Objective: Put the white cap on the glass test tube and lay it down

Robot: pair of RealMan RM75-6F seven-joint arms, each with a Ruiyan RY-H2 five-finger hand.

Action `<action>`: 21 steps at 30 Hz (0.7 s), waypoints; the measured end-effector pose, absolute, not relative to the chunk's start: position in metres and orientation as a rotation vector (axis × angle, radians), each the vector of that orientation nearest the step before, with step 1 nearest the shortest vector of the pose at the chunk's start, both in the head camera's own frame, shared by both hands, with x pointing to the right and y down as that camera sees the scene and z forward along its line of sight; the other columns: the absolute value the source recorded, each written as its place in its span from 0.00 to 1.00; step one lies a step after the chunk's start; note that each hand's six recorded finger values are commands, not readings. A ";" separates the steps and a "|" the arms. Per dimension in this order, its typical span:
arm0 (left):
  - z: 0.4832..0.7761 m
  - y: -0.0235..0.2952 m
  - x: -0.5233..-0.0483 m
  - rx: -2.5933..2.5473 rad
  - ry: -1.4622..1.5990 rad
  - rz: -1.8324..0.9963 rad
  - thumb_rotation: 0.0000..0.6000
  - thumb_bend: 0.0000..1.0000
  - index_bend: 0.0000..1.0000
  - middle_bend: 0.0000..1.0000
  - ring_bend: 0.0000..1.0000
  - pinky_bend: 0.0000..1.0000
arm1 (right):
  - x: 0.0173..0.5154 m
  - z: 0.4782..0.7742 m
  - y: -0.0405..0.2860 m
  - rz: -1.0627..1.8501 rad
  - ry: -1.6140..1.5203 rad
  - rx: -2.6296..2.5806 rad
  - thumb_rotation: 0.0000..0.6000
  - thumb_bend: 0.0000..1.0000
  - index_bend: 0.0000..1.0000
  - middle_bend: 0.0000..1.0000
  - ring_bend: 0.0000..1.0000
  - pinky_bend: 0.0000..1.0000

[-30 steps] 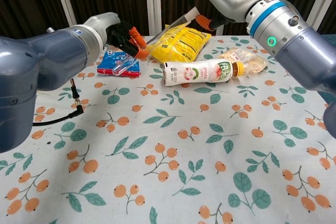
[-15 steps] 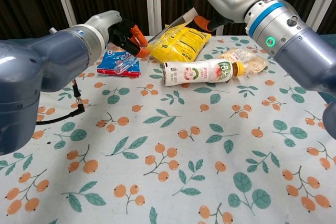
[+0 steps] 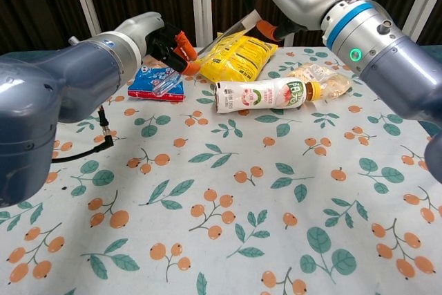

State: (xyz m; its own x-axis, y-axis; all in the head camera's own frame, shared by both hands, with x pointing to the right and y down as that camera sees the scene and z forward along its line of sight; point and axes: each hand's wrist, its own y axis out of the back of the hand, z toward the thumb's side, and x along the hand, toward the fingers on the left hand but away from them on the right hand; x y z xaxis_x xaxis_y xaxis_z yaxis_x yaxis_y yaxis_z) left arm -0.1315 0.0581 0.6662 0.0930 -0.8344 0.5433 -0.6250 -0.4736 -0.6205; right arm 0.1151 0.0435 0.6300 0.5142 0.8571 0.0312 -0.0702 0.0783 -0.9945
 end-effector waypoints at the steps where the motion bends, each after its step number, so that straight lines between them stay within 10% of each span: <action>1: 0.666 0.058 -0.132 -2.137 1.464 -1.322 1.00 0.52 0.73 0.49 0.12 0.00 | 0.115 0.630 0.043 0.810 -0.774 -1.312 1.00 0.47 0.58 0.17 0.00 0.00; 9: 0.664 0.057 -0.131 -2.136 1.470 -1.314 1.00 0.52 0.73 0.49 0.12 0.00 | 0.117 0.630 0.044 0.815 -0.766 -1.305 1.00 0.47 0.54 0.17 0.00 0.00; 14: 0.662 0.057 -0.130 -2.137 1.478 -1.302 1.00 0.52 0.73 0.49 0.12 0.00 | 0.120 0.630 0.045 0.824 -0.760 -1.302 1.00 0.47 0.26 0.10 0.00 0.00; 21: 0.659 0.057 -0.129 -2.140 1.491 -1.280 1.00 0.52 0.73 0.49 0.12 0.00 | 0.124 0.629 0.045 0.833 -0.756 -1.296 1.00 0.47 0.14 0.05 0.00 0.00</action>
State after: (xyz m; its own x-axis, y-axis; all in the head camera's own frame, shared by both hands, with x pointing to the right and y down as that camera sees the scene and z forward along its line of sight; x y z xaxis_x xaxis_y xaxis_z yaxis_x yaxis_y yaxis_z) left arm -0.1291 0.0570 0.6587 0.0977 -0.8485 0.5202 -0.6423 -0.4530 -0.6182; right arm 0.1244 0.0451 0.6289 0.5082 0.8611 0.0164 -0.0994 0.0775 -0.9920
